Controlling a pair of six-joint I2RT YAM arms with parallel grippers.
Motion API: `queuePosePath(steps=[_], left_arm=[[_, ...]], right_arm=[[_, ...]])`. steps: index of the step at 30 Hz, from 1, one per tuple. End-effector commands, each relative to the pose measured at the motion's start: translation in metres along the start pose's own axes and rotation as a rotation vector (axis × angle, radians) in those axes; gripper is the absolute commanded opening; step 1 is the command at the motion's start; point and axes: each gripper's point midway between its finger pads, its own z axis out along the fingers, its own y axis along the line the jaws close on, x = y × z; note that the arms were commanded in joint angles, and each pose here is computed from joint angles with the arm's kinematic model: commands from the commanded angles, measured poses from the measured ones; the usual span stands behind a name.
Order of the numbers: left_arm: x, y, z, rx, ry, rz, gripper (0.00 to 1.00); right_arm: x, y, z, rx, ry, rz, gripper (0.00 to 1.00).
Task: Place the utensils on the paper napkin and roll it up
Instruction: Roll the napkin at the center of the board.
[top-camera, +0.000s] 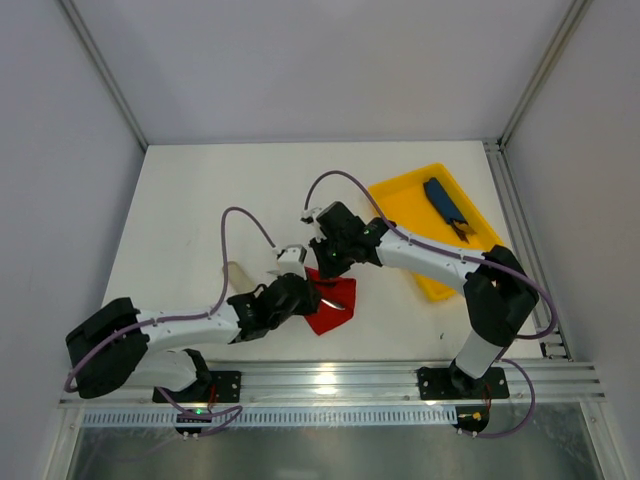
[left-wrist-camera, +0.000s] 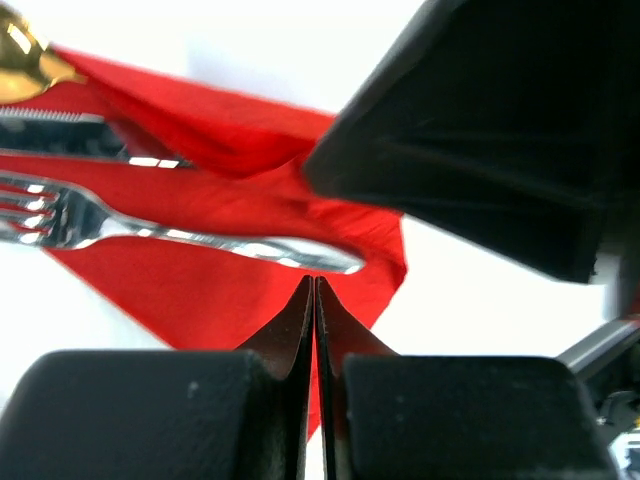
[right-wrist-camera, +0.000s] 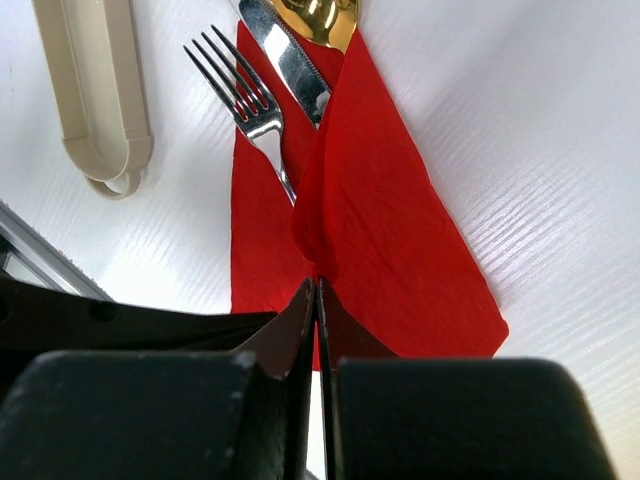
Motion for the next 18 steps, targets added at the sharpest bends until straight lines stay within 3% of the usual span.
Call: queuePosePath(steps=[1, 18], left_arm=[[0.004, 0.001, 0.001, 0.022, -0.015, 0.008, 0.0], [0.016, 0.023, 0.011, -0.129, -0.014, 0.059, 0.0]], right_arm=[[-0.011, 0.011, -0.01, -0.034, -0.049, -0.004, 0.04], [-0.006, 0.02, -0.006, -0.061, -0.045, 0.0, 0.04]])
